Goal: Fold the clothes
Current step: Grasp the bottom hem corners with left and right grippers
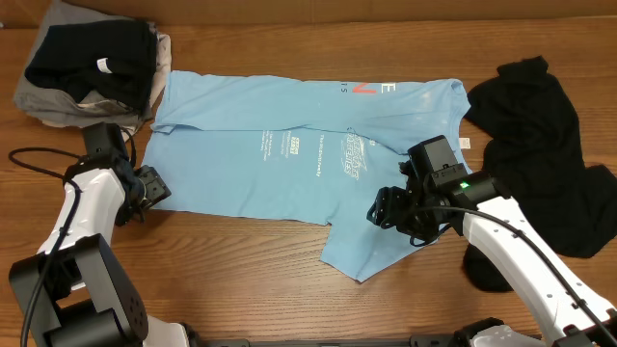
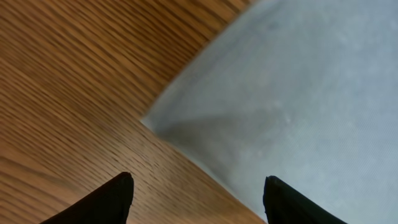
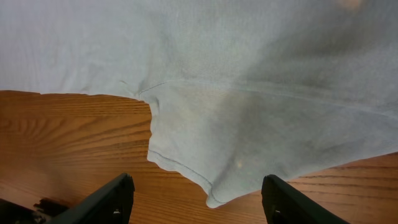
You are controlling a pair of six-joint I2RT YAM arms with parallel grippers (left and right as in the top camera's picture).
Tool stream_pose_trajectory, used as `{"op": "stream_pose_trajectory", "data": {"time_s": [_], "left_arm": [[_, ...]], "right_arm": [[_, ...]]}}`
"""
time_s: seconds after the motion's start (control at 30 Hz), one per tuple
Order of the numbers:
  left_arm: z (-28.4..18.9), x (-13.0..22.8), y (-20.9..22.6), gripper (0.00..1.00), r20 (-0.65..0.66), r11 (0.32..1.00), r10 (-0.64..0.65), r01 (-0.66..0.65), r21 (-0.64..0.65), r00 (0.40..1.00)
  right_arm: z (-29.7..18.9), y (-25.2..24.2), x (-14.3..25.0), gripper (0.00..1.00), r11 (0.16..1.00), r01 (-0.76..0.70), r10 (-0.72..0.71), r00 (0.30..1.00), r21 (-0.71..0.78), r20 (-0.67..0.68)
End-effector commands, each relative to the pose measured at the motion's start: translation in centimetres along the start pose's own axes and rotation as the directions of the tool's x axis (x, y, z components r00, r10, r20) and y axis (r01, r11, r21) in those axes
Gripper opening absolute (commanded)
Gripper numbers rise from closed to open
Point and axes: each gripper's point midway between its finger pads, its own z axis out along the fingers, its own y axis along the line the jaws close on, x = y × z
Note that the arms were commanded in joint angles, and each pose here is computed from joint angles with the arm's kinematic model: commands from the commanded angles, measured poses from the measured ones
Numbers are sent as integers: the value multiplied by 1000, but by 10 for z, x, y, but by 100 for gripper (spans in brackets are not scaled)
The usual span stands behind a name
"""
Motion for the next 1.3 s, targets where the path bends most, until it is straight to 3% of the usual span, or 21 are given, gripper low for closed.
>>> {"op": "stream_pose_trajectory", "data": {"time_s": [0.0, 0.13, 0.23, 0.6, 0.63, 0.73, 0.77, 1.0, 1.27], "left_arm": [[6, -3, 21, 68, 47, 991, -96, 100, -88, 994], [13, -12, 24, 62, 88, 990, -117, 123, -75, 989], [22, -15, 24, 44, 85, 989, -126, 132, -68, 988], [64, 2, 19, 39, -12, 990, -118, 117, -76, 993], [67, 3, 19, 36, -17, 990, -118, 116, -77, 993], [73, 6, 16, 9, -34, 991, -117, 115, -63, 993], [73, 6, 15, 4, -36, 992, -118, 116, -57, 992], [73, 8, 2, 4, -56, 993, -118, 119, 16, 991], [73, 10, 3, 4, -67, 993, -117, 118, 11, 991]], "right_arm": [[1, -3, -1, 69, 1000, -3, 2, 1000, 13, 9], [1, -4, -2, 69, 1000, -2, 2, 1000, 22, 15], [1, -6, -4, 69, 1000, -2, 1, 1000, 31, 23], [3, -6, -4, 69, 999, -4, 3, 1000, 32, 22], [4, -7, -4, 66, 999, -9, 8, 1000, 35, 17], [12, -13, 3, 63, 996, -65, 66, 998, 60, -21], [16, -14, 7, 63, 996, -68, 71, 997, 59, -43], [51, -26, 44, 59, 986, -113, 131, 979, 120, -156], [63, -21, 72, 59, 977, -96, 130, 976, 188, -175]]}}
